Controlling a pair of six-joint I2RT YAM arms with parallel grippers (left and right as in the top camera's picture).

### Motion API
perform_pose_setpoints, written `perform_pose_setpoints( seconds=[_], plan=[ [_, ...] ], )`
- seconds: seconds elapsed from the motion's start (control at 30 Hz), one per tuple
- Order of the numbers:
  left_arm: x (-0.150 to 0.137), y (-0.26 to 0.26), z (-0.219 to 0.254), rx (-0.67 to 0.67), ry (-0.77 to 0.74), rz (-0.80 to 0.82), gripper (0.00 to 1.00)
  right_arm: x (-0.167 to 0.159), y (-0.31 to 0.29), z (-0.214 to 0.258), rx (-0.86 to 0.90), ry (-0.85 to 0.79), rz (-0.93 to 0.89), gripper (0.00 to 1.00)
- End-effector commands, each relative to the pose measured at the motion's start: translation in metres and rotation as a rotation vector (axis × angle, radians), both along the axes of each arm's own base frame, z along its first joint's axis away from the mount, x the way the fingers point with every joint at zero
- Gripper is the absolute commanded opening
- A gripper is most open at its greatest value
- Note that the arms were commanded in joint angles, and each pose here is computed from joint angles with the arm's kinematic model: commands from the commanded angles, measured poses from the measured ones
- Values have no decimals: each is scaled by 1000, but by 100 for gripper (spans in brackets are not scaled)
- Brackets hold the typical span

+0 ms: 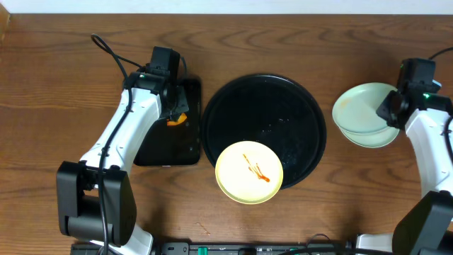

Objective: Clean dirty plates on tray and stack at the side
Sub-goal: 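Lower the plate onto the first cleaned plate and open right gripper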

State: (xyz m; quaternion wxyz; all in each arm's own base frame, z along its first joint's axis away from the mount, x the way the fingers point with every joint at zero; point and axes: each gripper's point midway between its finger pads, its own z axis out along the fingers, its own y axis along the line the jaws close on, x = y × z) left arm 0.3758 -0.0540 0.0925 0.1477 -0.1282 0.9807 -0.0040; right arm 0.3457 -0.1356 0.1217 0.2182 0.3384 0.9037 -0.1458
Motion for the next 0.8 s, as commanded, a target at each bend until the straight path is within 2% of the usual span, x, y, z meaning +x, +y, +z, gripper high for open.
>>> perform_pose_setpoints(
  seconds=[0.0,0.1,0.27,0.33,0.4,0.53,0.77],
  plan=[
    [0,3,-1,16,2,-11,7,-1,0,5,17,-25,-14,28],
    [-1,3,-1,17,2,-11,8,8,17,1,107,-44,65,34],
    [-1,3,-1,16,2,-10,8,22,111,2,464,-98,519,38],
    [-1,3,-1,16,2,-10,8,14,151,8,593,-102,675,41],
    [-1,3,-1,16,2,-11,8,3,174,8,646,-72,764,42],
    [-1,3,-1,17,2,-11,8,-23,206,-2,647,59,858,49],
    [-1,3,-1,16,2,-11,8,-72,256,-32,717,242,884,48]
  ],
)
